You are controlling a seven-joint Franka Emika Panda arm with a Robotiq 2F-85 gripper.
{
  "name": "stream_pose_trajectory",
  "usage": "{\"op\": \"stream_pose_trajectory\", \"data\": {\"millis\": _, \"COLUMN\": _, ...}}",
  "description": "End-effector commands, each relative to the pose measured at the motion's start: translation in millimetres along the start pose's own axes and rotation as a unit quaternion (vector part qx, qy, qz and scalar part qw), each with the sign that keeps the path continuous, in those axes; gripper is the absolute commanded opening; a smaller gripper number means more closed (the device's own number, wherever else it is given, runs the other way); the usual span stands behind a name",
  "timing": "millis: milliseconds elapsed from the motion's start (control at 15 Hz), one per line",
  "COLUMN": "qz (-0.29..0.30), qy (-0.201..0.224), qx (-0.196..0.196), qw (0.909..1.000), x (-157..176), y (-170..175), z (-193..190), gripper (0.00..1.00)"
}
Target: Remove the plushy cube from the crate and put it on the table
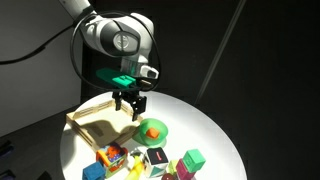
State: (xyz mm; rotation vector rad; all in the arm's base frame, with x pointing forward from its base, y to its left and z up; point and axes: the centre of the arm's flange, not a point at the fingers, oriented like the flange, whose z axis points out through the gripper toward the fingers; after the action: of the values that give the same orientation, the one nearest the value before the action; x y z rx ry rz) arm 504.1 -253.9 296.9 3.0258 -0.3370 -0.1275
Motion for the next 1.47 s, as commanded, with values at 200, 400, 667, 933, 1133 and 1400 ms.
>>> {"op": "stream_pose_trajectory", "data": {"millis": 200, "qz": -0.048, "qy": 0.003, "qx": -0.011, "qw": 0.9988, "x": -34, "y": -45, "z": -21, "gripper": 1.0}}
{"op": "stream_pose_trajectory", "data": {"millis": 400, "qz": -0.066, "qy": 0.01, "qx": -0.004, "qw": 0.9978, "x": -42, "y": -68, "z": -27, "gripper": 1.0}}
{"op": "stream_pose_trajectory", "data": {"millis": 667, "qz": -0.083, "qy": 0.022, "qx": 0.003, "qw": 0.9964, "x": -52, "y": -92, "z": -37, "gripper": 1.0}}
{"op": "stream_pose_trajectory", "data": {"millis": 933, "qz": -0.075, "qy": 0.035, "qx": 0.004, "qw": 0.9966, "x": -61, "y": -104, "z": -49, "gripper": 1.0}}
{"op": "stream_pose_trajectory", "data": {"millis": 1133, "qz": -0.052, "qy": 0.044, "qx": 0.007, "qw": 0.9977, "x": -67, "y": -105, "z": -59, "gripper": 1.0}}
{"op": "stream_pose_trajectory", "data": {"millis": 1400, "qz": -0.021, "qy": 0.042, "qx": 0.011, "qw": 0.9988, "x": -73, "y": -104, "z": -70, "gripper": 1.0}}
